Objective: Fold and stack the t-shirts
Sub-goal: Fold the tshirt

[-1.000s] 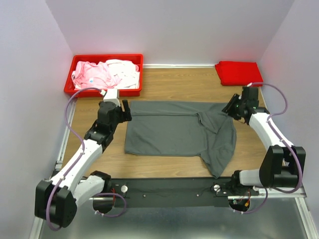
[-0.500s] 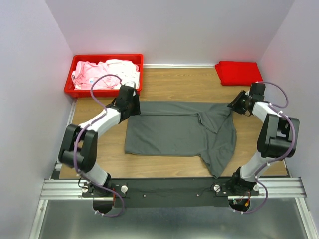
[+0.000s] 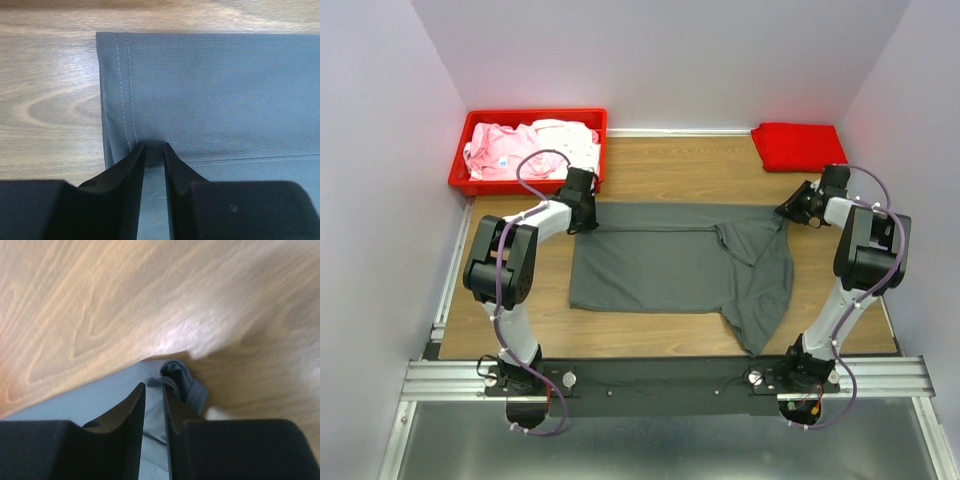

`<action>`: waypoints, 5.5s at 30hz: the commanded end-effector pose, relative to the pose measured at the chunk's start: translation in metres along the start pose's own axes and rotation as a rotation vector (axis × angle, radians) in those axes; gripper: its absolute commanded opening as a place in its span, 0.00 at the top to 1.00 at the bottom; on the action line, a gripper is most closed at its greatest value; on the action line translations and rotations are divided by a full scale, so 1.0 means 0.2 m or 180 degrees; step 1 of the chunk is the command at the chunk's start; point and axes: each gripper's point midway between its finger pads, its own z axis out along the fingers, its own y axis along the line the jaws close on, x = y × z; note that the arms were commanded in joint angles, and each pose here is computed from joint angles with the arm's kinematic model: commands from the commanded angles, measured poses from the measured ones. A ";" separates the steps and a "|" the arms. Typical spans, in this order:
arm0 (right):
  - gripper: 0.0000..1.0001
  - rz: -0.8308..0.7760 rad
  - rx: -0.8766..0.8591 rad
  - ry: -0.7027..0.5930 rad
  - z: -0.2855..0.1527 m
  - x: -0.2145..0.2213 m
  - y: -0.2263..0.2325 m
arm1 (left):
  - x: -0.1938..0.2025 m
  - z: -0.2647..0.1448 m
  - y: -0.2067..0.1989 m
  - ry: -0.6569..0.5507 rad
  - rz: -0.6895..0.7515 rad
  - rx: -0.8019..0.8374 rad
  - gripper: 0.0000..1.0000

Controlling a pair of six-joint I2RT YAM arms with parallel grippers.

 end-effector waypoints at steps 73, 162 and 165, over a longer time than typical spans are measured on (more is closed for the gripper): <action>0.06 -0.0608 0.1105 0.0172 -0.87 0.69 -0.12 | 0.88 -0.59 -0.08 0.0931 -0.0205 -0.0268 1.00; 0.94 0.0061 0.1248 0.0492 -0.51 0.13 -0.21 | 0.29 -0.39 -0.12 0.0276 -0.0036 0.0047 1.00; 0.95 0.0043 0.1248 0.0545 -0.47 0.13 -0.22 | 0.27 -0.37 -0.10 0.0257 -0.0045 -0.0003 1.00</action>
